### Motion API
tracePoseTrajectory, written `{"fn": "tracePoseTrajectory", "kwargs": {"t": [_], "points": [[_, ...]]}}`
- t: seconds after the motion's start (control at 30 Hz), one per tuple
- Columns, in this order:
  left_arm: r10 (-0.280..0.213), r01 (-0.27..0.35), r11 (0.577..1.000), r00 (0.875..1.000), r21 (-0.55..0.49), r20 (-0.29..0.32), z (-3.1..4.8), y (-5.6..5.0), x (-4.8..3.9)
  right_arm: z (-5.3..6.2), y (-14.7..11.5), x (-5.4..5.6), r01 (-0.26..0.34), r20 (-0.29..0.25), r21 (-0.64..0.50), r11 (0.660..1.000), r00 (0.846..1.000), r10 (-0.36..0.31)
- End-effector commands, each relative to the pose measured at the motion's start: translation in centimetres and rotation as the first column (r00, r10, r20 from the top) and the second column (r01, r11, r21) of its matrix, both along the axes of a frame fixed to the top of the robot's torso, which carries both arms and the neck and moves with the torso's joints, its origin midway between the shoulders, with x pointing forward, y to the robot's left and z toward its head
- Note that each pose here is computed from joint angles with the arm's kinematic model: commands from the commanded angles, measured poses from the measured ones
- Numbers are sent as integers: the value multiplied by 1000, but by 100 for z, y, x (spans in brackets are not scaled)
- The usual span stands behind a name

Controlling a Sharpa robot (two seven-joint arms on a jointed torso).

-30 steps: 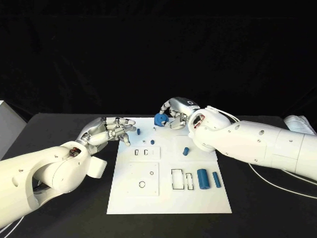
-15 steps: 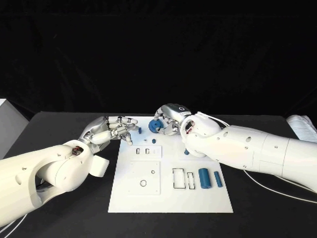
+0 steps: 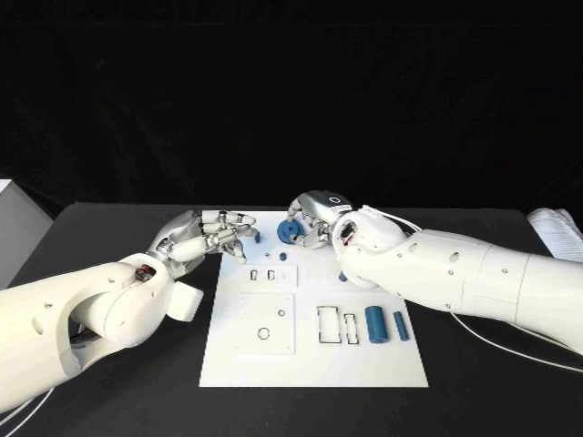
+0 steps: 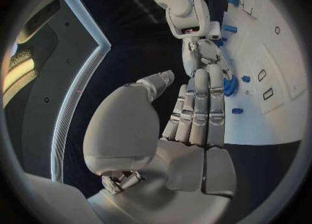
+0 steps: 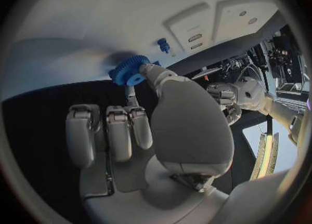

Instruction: Assemble the parts on the task board

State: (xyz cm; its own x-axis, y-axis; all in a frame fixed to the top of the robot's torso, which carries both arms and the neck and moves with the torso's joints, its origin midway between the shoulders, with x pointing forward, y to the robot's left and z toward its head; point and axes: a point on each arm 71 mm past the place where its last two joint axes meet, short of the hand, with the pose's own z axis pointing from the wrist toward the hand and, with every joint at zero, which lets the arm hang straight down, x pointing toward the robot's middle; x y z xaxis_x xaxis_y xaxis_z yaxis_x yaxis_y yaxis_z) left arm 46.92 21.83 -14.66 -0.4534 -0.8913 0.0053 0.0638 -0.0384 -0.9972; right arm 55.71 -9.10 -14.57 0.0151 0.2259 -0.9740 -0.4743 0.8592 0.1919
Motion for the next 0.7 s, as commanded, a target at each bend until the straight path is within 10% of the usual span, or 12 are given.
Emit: {"fn": "tracePoseTrajectory", "kwargs": {"t": [0.03, 0.7], "points": [[-24, 24, 1000, 1000, -9, 5, 7, -27, -8, -6, 0, 10, 11, 9, -16, 1000, 1000, -11], [-25, 25, 1000, 1000, -9, 4, 6, -35, -4, -12, 69, 33, 16, 24, -2, 1000, 1000, -16]]}}
